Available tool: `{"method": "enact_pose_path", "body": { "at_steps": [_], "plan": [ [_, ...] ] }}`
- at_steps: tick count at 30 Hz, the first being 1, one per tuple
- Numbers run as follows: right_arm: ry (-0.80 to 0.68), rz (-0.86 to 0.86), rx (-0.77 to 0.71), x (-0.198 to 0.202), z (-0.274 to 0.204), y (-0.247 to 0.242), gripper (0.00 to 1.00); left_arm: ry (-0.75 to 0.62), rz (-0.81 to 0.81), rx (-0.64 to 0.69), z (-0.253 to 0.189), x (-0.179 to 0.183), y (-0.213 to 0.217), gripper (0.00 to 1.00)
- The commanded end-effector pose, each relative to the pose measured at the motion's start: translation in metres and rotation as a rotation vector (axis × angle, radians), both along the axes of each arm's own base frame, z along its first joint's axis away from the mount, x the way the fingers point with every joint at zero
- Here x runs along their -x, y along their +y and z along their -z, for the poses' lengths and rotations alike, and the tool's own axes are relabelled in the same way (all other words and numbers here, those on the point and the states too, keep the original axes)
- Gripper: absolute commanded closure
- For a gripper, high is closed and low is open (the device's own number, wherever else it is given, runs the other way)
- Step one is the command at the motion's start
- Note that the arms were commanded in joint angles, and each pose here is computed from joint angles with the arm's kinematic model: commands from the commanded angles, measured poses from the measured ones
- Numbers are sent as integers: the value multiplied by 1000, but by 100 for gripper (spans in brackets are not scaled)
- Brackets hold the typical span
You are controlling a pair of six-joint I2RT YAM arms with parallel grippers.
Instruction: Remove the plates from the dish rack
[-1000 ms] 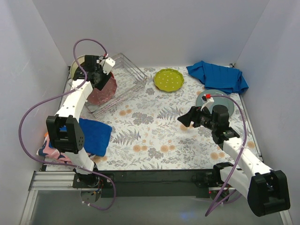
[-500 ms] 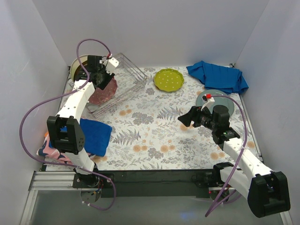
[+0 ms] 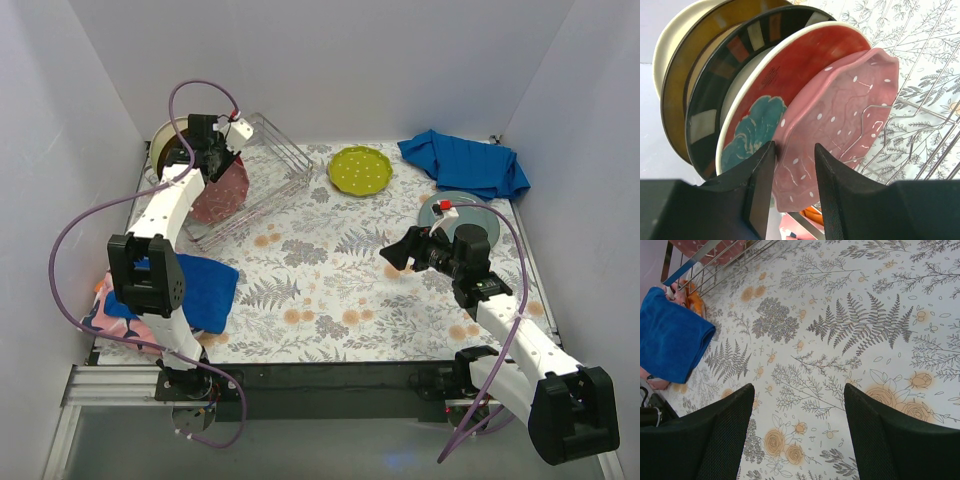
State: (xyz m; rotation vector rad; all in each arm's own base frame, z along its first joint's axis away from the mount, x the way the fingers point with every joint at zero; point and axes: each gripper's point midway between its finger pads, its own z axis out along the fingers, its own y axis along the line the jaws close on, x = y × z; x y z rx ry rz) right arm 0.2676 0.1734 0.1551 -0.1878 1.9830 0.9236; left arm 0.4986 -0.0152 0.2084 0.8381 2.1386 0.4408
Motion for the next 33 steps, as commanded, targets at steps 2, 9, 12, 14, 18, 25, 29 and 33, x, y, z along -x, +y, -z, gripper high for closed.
{"method": "enact_pose_path", "body": {
  "at_steps": [2, 9, 12, 14, 18, 25, 29, 33],
  "plan": [
    [-60, -2, -3, -4, -13, 1, 23, 159, 77, 73, 26, 25, -28, 66],
    [-59, 2, -1, -4, -12, 0, 23, 196, 125, 87, 12, 48, -46, 66],
    [-58, -1, -1, -4, -12, 1, 23, 184, 124, 77, 11, 50, -46, 64],
    [-58, -2, -2, -3, -12, 1, 23, 159, 82, 17, 17, 45, -33, 64],
    [-61, 3, 0, -4, -12, 0, 23, 81, 45, -32, 12, 28, -18, 66],
    [-60, 2, 3, -4, -12, 0, 23, 66, 41, -53, 17, 15, -16, 64],
    [-62, 5, 4, -4, -12, 0, 23, 121, 77, -8, 33, 20, -23, 65],
    [-61, 3, 4, -5, -12, 0, 23, 172, 91, 42, 40, 24, -32, 66]
  ]
}}
